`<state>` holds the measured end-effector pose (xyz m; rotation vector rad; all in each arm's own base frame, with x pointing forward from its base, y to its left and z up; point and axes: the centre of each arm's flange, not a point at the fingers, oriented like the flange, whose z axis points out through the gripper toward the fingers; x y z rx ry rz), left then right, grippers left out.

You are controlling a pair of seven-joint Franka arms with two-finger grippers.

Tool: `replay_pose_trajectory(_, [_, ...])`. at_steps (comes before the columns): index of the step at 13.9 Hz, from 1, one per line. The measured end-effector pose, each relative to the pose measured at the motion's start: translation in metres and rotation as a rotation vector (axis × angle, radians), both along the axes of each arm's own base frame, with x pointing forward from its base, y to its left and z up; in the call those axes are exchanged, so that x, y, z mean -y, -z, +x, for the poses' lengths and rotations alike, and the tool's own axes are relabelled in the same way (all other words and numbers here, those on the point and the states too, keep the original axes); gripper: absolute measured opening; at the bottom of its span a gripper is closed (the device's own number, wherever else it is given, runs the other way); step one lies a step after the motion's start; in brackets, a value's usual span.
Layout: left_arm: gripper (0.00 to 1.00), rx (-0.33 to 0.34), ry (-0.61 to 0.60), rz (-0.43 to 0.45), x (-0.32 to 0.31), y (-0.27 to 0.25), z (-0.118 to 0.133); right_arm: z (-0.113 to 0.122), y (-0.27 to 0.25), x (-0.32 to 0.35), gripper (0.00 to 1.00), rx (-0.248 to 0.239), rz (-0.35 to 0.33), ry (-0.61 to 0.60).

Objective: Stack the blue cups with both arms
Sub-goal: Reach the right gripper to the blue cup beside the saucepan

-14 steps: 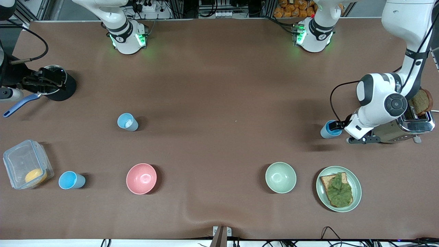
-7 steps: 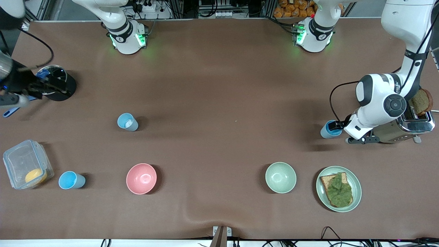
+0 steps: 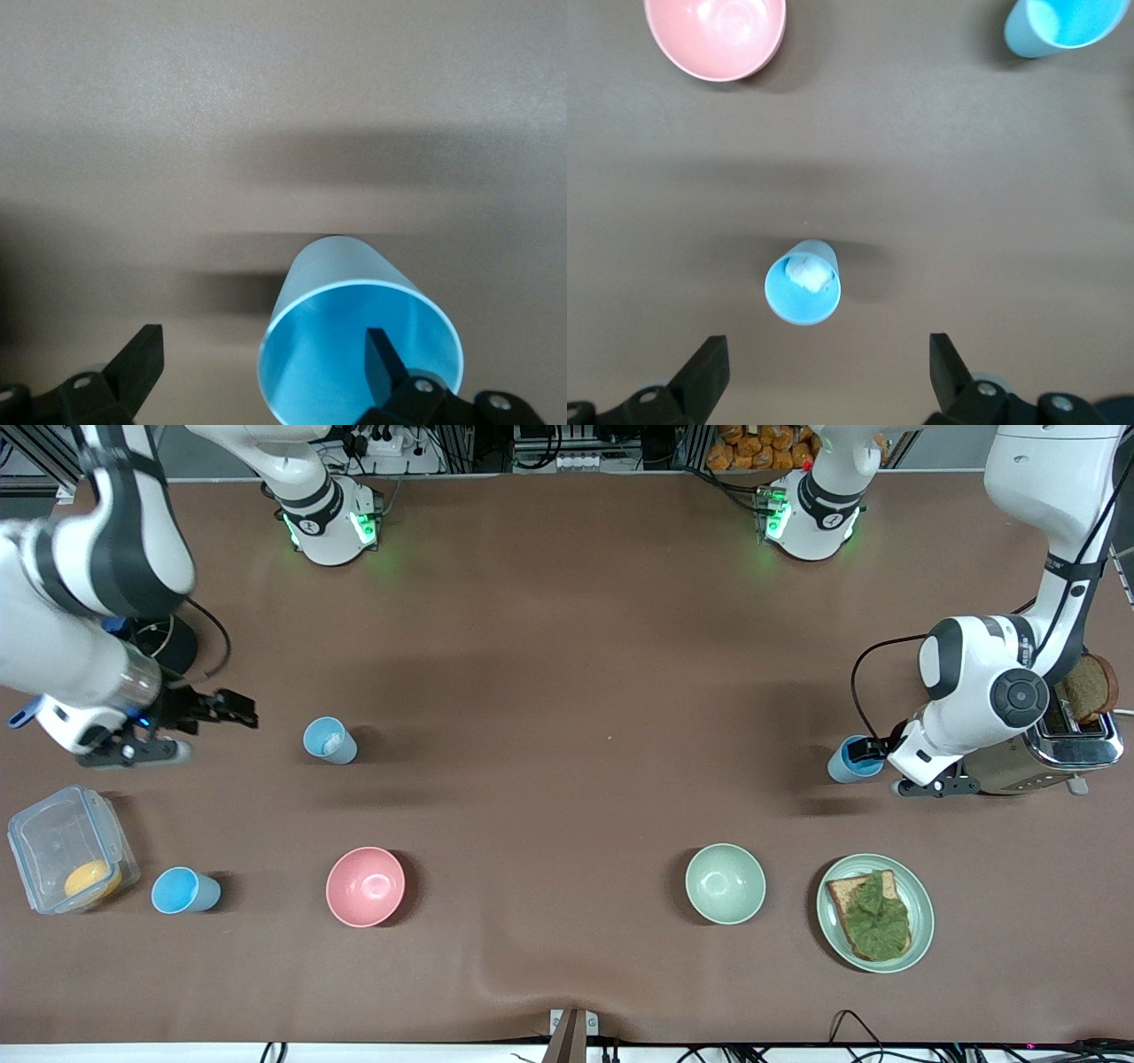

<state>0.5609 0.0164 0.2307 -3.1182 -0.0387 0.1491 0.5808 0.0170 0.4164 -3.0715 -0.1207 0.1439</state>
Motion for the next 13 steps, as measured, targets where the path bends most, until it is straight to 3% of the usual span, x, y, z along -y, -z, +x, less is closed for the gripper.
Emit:
replay_pose_trajectory(3, [1.0,-0.009,0.0,-0.001,0.0,0.005,-0.001,0.018,0.058,-0.01,1.0,0.013,-0.004,-0.019])
replay_pose_trajectory(5, [1.0,-0.011,0.0,-0.001,0.0,0.007,-0.001,0.024,0.095,-0.01,1.0,0.046,-0.017,-0.025])
replay_pose_trajectory(7, [0.97,-0.012,0.001,-0.001,0.0,0.008,-0.001,0.02,0.131,-0.009,1.0,0.066,-0.028,-0.034])
replay_pose_trajectory(9, [0.93,-0.013,0.001,-0.002,0.001,0.009,-0.001,0.014,0.146,-0.009,1.0,0.054,-0.03,-0.058])
replay_pose_trajectory(13, [0.48,-0.013,0.005,-0.003,0.003,0.009,0.0,0.006,0.149,-0.001,1.0,0.013,-0.031,-0.092])
